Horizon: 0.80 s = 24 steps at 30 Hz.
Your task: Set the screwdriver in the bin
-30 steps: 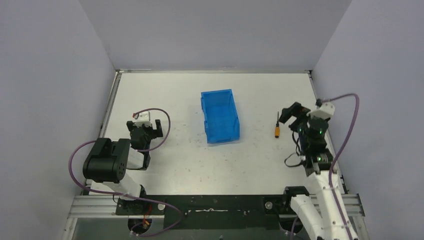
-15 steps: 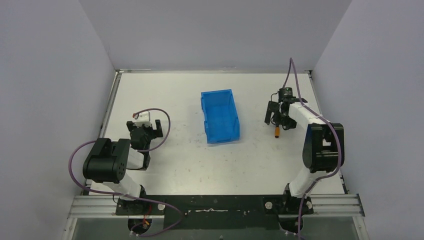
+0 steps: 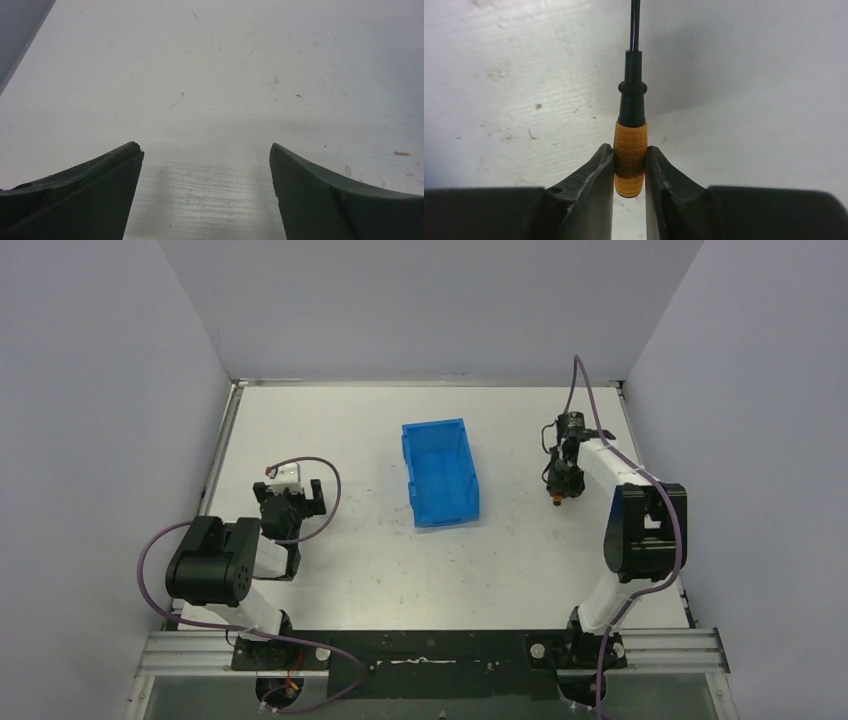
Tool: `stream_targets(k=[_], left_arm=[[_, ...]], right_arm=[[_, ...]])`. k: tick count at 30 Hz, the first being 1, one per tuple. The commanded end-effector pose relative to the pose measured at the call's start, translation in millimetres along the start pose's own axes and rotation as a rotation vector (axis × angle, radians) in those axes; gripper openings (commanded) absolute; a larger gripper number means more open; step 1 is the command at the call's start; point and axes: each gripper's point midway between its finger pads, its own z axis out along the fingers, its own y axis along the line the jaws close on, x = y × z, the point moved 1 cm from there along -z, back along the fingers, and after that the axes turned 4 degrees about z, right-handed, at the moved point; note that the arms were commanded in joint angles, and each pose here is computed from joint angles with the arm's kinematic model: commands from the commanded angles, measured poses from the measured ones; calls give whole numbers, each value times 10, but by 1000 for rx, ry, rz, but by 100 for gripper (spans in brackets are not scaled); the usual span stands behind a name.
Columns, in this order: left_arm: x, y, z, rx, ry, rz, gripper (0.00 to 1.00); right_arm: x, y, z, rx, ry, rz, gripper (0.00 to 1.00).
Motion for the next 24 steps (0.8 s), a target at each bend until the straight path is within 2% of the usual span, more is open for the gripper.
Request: stream_targets(k=[1,4,8,12,16,20,24], left_arm=[[-210,1,56,-1,-74,-17,97],[-211,1,56,-2,-75,-17,97],[-213,0,56,-1,-75,-17,97],[-209,0,56,-1,-74,-16,97],[-211,2,56,-1,-75,-18,97],[-211,0,56,-1,-75,-17,97],[-209,-1,56,0,-74,-17,97]], right_arm=[[-666,-39,-947,5,-261,8,0],[-812,-2,-1396,2,-327,-1,0],[-961,265,-1949,-37,-416,-26,0],[-973,835,-2405,-170,-474,-69,0],[-775,1609,-2803,-284,-539,-167,0],[-466,2246,-2760,-368,-527,-283,0],[-187,2583,-2256,-392,-426,-371,0]])
